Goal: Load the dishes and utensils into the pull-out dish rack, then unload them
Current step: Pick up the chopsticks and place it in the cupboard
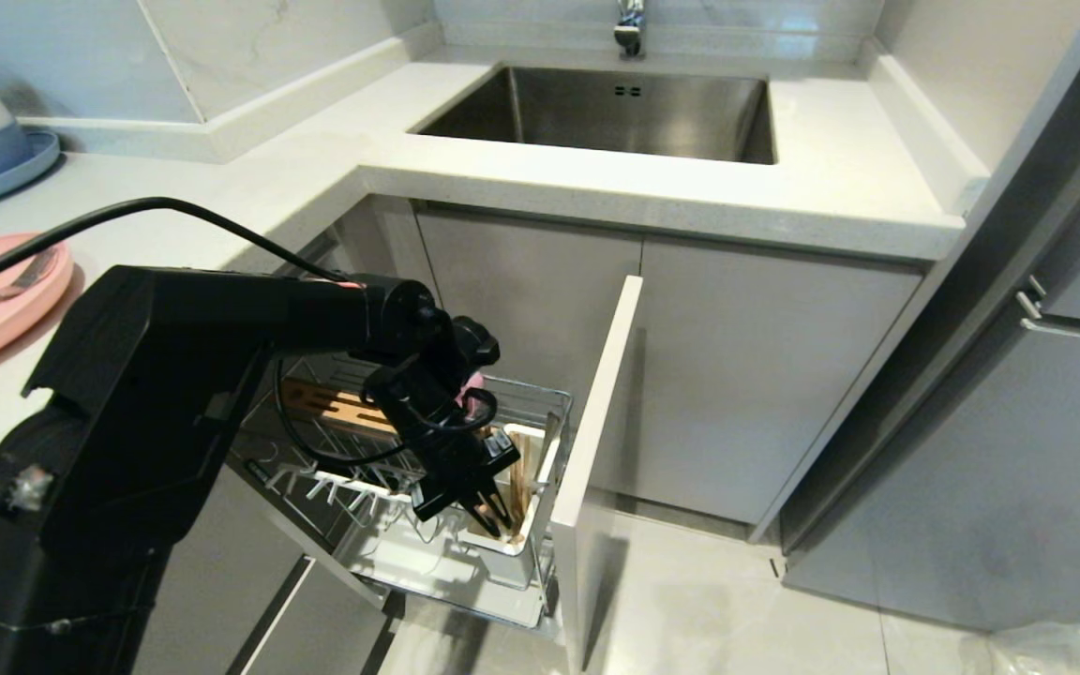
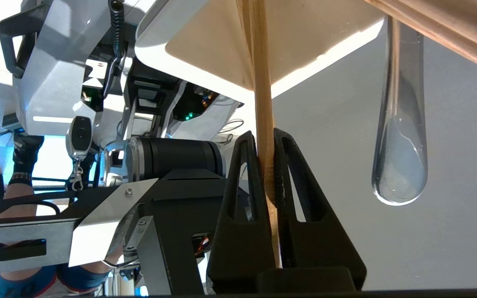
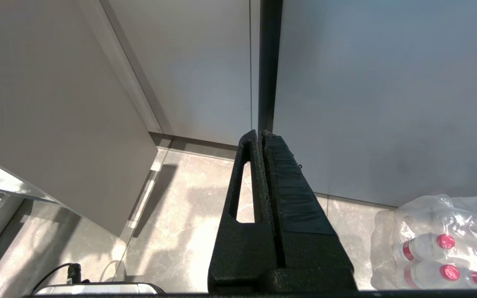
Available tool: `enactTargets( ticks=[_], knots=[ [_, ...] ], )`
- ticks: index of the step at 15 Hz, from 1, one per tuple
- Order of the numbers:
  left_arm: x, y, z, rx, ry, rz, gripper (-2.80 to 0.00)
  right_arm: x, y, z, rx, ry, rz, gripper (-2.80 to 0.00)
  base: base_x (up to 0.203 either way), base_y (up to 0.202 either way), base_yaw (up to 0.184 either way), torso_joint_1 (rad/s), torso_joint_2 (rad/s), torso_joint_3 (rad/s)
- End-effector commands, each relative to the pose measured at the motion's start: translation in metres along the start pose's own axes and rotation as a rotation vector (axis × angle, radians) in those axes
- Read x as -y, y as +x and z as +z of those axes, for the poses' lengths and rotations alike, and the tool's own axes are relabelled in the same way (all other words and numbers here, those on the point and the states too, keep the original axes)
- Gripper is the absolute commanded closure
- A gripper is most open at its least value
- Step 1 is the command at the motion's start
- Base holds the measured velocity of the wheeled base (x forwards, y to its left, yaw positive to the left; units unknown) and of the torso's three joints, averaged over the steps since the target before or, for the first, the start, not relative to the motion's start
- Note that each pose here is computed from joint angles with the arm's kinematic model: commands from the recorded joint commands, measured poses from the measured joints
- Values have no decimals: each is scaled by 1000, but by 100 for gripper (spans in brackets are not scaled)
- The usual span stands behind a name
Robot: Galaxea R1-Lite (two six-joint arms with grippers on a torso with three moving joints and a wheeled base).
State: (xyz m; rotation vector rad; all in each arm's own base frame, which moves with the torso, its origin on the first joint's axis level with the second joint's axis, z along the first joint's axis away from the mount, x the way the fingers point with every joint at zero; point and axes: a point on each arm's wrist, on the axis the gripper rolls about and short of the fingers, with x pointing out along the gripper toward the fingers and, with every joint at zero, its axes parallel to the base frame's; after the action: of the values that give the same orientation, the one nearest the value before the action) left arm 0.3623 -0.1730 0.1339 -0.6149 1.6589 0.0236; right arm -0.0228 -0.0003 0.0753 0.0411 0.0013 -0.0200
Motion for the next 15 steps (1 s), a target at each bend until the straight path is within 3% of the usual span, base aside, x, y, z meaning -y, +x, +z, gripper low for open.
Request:
enactTargets(
  ticks=[1, 2, 3, 7, 13, 14, 15],
  knots=[
    [0, 0, -1, -5, -6, 2, 0, 0, 0, 0, -1, 0, 0, 0, 0, 0, 0, 0, 0, 0],
    [0, -1, -1, -4, -7, 2, -275, 0, 0, 0, -1, 0, 0, 0, 0, 0, 0, 0, 0, 0],
    [0, -2, -1, -2, -6, 0, -280, 0, 0, 0, -1, 0, 0, 0, 0, 0, 0, 0, 0, 0],
    [0, -7, -4, 6, -5, -7, -280, 0, 0, 0, -1, 0, 0, 0, 0, 0, 0, 0, 0, 0],
    [-1, -64, -33, 109, 42, -92, -280, 0, 0, 0, -1, 0, 0, 0, 0, 0, 0, 0, 0, 0],
    [-3, -75, -40, 143, 51, -100, 0, 0, 0, 0, -1, 0, 0, 0, 0, 0, 0, 0, 0, 0],
    [-4, -84, -45, 177, 57, -103, 0, 0, 0, 0, -1, 0, 0, 0, 0, 0, 0, 0, 0, 0]
  ],
)
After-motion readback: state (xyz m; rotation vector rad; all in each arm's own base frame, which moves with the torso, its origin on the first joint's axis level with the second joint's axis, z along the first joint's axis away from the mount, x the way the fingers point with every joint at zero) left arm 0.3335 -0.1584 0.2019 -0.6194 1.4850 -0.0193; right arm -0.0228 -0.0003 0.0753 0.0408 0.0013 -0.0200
